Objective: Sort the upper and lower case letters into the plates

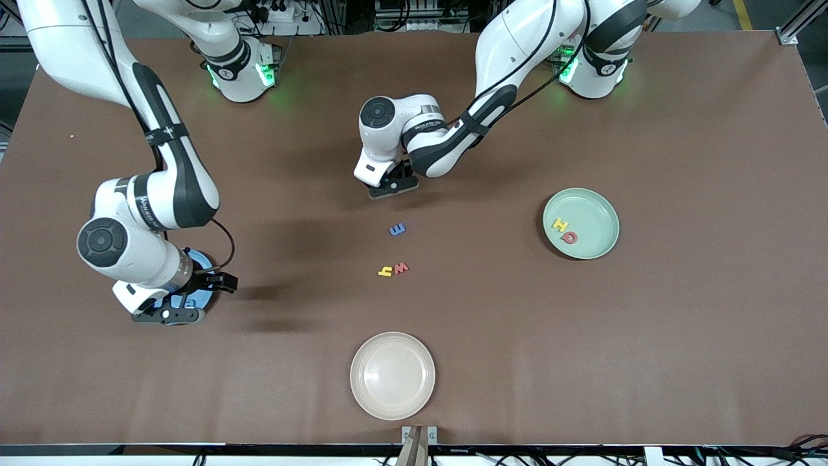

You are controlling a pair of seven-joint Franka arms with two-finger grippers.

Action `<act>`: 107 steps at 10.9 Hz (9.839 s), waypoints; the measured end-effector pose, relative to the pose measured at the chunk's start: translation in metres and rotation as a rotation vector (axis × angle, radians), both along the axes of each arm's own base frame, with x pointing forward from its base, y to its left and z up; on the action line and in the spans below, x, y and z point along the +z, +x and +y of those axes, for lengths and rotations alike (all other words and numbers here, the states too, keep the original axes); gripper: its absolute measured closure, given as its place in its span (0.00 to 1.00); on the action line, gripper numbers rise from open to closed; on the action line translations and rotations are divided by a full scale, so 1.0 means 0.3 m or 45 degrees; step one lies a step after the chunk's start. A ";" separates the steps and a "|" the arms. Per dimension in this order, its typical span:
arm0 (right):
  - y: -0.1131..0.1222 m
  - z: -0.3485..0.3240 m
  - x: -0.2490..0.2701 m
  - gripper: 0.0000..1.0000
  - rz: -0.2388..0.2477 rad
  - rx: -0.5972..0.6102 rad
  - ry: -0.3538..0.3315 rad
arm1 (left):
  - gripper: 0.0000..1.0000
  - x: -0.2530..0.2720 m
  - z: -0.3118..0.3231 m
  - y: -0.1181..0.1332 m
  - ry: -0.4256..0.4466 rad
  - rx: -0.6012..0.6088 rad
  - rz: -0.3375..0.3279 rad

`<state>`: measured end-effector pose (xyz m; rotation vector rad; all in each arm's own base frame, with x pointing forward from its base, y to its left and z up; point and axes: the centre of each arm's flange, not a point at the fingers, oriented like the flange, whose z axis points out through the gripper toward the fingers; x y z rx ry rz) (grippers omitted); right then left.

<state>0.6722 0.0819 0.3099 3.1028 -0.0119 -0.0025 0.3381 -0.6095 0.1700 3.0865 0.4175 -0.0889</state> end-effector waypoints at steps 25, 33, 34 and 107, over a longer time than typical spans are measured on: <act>0.007 0.105 -0.014 0.00 -0.063 0.022 0.017 | 0.61 0.013 0.060 0.050 -0.017 -0.057 0.065; -0.024 0.321 -0.068 0.00 -0.082 -0.179 0.040 | 0.61 0.169 0.274 0.273 0.062 -0.195 0.223; -0.035 0.384 -0.068 0.00 -0.086 -0.218 0.045 | 0.61 0.210 0.329 0.316 0.082 -0.242 0.249; -0.023 -0.431 -0.131 0.10 0.122 -0.590 -0.208 | 0.00 0.164 -0.067 -0.372 -0.048 0.153 -0.098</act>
